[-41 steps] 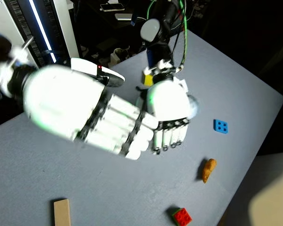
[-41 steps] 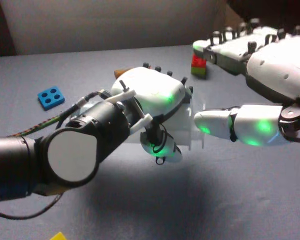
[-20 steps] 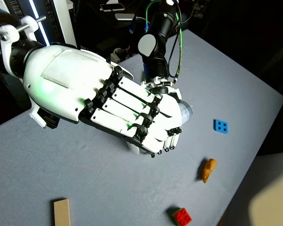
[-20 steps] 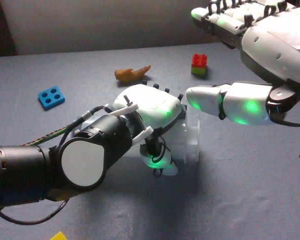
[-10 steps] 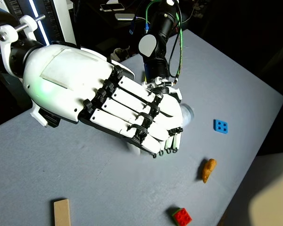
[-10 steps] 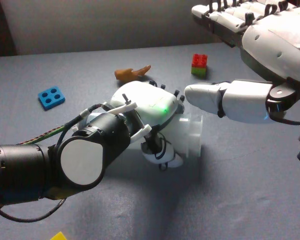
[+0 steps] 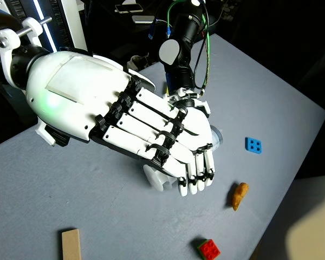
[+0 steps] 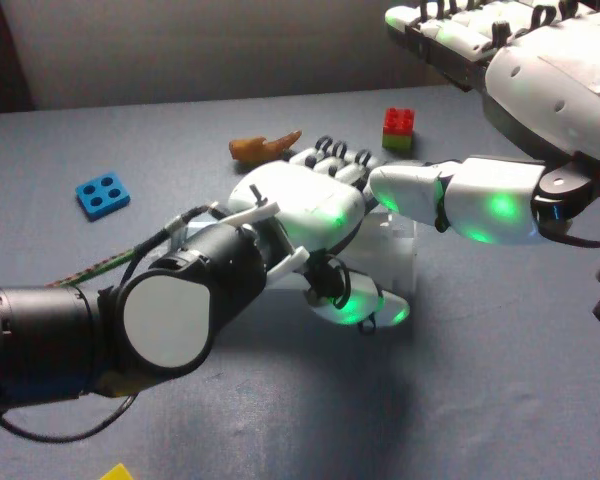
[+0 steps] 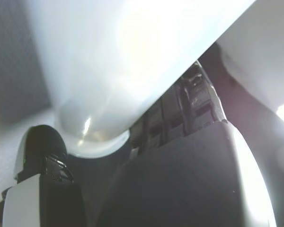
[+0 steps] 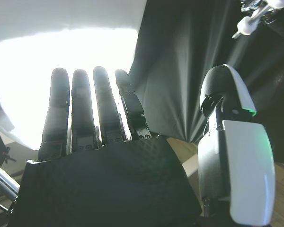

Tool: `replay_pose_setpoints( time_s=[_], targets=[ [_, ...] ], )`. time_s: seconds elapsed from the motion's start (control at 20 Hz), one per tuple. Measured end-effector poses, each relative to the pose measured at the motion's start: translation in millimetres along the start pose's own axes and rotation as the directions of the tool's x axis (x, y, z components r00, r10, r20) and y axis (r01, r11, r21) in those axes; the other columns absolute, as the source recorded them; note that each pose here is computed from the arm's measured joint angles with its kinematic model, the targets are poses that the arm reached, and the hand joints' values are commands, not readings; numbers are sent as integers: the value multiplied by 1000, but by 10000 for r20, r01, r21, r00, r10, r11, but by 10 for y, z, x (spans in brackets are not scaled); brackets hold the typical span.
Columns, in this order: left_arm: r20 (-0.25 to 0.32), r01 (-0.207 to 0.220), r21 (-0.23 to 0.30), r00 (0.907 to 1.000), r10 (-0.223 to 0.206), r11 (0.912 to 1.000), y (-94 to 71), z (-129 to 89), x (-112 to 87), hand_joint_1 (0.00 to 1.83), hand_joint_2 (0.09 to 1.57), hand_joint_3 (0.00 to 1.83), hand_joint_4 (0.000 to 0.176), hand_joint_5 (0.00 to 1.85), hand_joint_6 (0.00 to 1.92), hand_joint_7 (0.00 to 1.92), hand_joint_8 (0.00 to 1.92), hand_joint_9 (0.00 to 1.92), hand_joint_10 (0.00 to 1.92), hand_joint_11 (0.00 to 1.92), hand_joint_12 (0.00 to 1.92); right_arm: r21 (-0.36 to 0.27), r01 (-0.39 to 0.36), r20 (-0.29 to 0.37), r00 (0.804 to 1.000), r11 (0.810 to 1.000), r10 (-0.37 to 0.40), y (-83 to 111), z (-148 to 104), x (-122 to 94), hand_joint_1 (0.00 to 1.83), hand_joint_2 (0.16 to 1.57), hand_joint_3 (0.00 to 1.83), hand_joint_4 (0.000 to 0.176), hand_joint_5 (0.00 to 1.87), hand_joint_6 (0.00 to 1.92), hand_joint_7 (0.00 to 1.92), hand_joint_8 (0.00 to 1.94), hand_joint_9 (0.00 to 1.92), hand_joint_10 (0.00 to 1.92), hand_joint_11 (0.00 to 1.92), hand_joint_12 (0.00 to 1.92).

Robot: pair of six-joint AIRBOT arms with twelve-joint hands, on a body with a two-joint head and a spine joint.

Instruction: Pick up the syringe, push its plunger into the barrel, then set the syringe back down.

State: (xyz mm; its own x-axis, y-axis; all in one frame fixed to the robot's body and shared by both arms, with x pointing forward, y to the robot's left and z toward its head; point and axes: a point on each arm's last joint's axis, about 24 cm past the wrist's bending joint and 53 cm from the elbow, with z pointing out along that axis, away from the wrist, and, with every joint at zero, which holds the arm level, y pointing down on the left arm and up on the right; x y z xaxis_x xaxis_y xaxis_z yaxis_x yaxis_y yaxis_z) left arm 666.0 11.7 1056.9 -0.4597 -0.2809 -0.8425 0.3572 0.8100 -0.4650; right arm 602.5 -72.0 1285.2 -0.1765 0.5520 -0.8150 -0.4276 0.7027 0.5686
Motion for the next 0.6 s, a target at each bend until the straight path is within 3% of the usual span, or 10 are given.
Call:
replay_pose_setpoints(
  time_s=[0.35, 0.5, 0.6],
  targets=[
    [435, 38, -62, 9990, -35, 10000, 38, -83, -293, 455, 949, 0, 0, 0, 0, 0, 0, 0, 0, 1, 24, 35, -64, 33, 10000, 10000, 63, -6, 0, -6, 225, 1107, 0, 0, 100, 4, 143, 2, 112, 3, 0, 433],
    [496, -222, -559, 9985, 250, 9982, 123, -179, -435, 443, 961, 1, 0, 0, 0, 0, 0, 0, 0, 0, 19, 43, -70, 46, 10000, 10000, 70, -9, 1, -9, 242, 1104, 0, 0, 111, 2, 150, 1, 124, 2, 0, 466],
    [800, 233, -1242, 9967, -134, 9920, 283, -304, -559, 437, 969, 4, 0, 0, 0, 0, 0, 0, 0, 0, 20, 44, -81, 49, 10000, 10000, 81, -9, 1, -10, 273, 1097, 0, 0, 119, 4, 152, 1, 130, 3, 0, 456]
  ],
)
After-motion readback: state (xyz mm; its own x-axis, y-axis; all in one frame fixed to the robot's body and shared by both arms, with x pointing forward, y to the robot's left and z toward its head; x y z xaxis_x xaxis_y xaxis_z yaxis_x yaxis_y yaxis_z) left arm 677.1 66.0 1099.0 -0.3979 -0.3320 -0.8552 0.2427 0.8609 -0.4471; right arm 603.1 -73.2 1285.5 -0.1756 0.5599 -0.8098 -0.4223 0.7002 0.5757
